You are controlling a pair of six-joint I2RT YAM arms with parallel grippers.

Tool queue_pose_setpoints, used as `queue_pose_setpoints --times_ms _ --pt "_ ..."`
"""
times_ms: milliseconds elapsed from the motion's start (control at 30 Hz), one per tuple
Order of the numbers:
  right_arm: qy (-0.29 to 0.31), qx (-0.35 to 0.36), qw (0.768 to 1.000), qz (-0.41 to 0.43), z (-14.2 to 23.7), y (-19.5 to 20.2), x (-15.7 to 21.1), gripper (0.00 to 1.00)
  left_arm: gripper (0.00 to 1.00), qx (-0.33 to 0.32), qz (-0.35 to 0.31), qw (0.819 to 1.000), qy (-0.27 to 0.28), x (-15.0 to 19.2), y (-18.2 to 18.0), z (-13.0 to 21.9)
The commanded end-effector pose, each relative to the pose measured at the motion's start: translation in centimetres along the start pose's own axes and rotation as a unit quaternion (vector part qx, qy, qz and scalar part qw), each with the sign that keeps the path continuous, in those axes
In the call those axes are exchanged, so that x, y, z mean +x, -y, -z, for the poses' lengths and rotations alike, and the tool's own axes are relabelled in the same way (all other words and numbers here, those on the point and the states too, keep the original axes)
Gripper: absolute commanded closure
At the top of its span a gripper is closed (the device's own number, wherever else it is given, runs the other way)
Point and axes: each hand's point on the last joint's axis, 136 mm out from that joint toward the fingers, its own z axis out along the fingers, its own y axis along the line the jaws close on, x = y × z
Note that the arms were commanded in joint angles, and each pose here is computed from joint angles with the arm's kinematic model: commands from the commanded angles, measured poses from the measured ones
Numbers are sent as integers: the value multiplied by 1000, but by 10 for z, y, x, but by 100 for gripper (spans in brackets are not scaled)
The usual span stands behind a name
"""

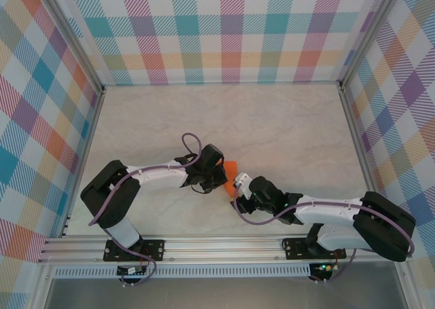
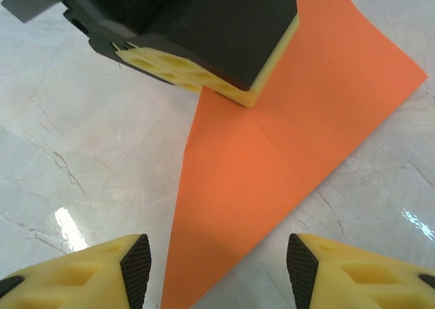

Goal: Fold a paper plane with a square sheet of paper (pick it up from the middle)
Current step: Fold the wing for the fifth time at the center of the table.

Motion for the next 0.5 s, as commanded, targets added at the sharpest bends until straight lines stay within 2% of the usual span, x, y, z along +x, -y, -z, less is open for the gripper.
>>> queue_pose_setpoints --times_ms 0,167,467 --pt "12 -7 1000 20 -2 -5 -11 42 95 19 -4 1000 5 -2 12 10" --pt "26 -24 999 31 -10 -12 -23 41 95 19 -3 1000 4 -2 12 8" --pt "25 0 997 68 -24 -12 -25 41 95 24 0 1000 3 -1 13 10"
